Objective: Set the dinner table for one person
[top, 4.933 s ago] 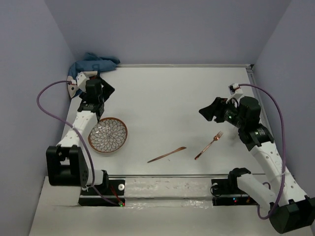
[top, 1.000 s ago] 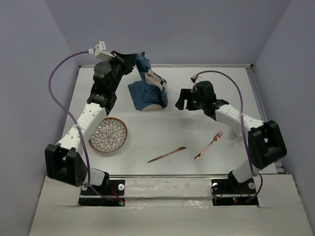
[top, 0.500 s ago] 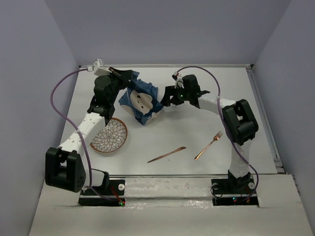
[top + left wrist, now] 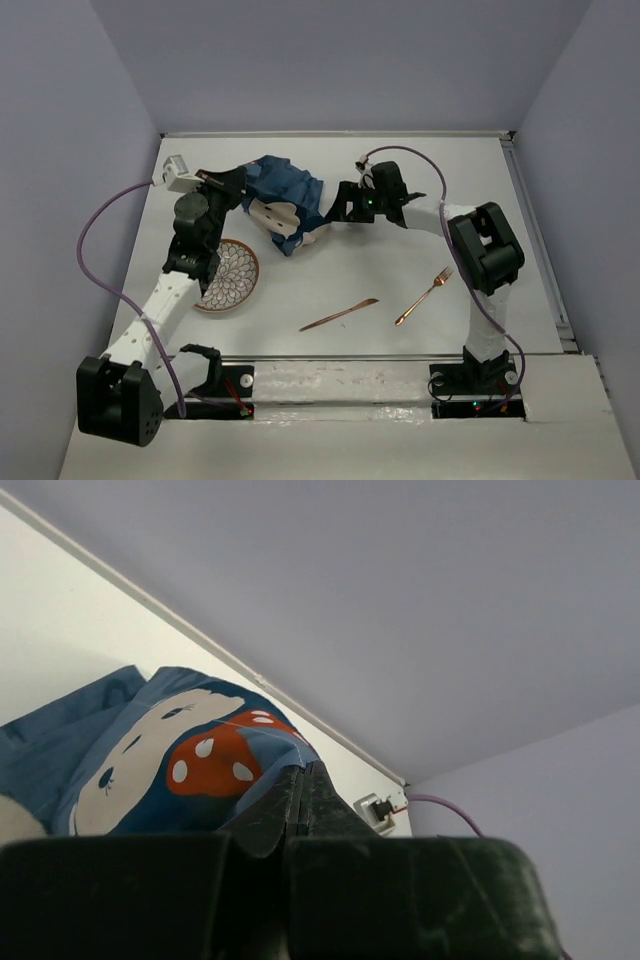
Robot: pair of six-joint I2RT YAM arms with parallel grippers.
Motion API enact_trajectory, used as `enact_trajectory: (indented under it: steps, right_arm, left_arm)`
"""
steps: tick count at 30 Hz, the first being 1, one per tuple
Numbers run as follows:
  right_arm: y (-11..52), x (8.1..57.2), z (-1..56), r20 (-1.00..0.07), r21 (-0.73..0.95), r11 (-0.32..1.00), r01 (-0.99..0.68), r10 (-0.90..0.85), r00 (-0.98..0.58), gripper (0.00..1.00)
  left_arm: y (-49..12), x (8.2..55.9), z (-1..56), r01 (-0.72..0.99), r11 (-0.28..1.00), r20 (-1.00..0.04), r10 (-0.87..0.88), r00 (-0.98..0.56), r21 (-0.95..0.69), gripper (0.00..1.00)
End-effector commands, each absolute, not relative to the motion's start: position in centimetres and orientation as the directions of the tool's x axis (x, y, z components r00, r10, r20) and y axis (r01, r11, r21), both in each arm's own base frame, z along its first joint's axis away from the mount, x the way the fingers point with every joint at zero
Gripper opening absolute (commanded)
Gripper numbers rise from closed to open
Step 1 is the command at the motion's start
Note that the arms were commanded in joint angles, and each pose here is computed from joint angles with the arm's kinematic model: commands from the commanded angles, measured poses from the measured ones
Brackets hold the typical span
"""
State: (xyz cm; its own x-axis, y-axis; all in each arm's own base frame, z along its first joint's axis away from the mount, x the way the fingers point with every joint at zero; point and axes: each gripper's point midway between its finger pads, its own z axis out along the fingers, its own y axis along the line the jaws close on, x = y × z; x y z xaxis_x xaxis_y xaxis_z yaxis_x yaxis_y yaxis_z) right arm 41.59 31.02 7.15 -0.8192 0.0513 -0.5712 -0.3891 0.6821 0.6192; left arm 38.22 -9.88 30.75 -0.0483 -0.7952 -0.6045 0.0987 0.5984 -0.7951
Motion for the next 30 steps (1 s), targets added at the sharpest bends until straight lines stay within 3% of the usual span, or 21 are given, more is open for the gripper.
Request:
enact_trajectory:
  steps: [1,8,16,17,20,21,23,27,30]
  right_arm:
    - [34.2,43.4,9.7,-0.551,0.701,0.624,-0.347,0.164,-0.818,0.86]
    - [36.4,43.8,7.9,-0.475,0.760,0.587,-0.280,0.207,-0.855,0.80]
    - [37.0,45.5,5.7,-0.444,0.760,0.606,-0.235,0.220,-0.869,0.63]
    - [37.4,45.2,5.8,-0.428,0.774,0.587,-0.237,0.209,-0.879,0.59]
    - [38.0,46.2,6.7,-0.446,0.781,0.570,-0.256,0.222,-0.867,0.26]
    - [38.1,47.0,8.1,-0.479,0.772,0.572,-0.278,0.235,-0.846,0.08]
    - [38.1,49.0,11.0,-0.548,0.748,0.585,-0.314,0.278,-0.789,0.00]
    - [35.4,53.7,19.0,-0.665,0.708,0.600,-0.373,0.386,-0.640,0.00]
    - [32.3,57.4,28.6,-0.774,0.626,0.647,-0.436,0.443,-0.453,0.00]
  left_arm:
    - [-7.8,36.5,31.3,0.100,0.584,-0.581,-0.812,0.057,-0.805,0.00]
    - [-8.4,34.8,29.7,0.125,0.586,-0.589,-0.808,0.013,-0.801,0.00]
    - [-8.2,33.1,28.3,0.122,0.599,-0.604,-0.797,-0.006,-0.792,0.00]
    - [-8.1,33.1,28.0,0.114,0.600,-0.604,-0.797,-0.005,-0.792,0.00]
    - [-8.5,33.6,28.1,0.122,0.588,-0.594,-0.804,-0.015,-0.799,0.00]
    - [-8.7,34.0,28.1,0.122,0.581,-0.587,-0.809,-0.019,-0.805,0.00]
    - [-8.7,34.8,28.8,0.134,0.570,-0.576,-0.817,-0.004,-0.810,0.00]
    - [-8.8,37.7,30.8,0.139,0.570,-0.571,-0.820,0.036,-0.810,0.00]
    - [-8.8,41.8,33.8,0.147,0.584,-0.582,-0.811,0.062,-0.799,0.00]
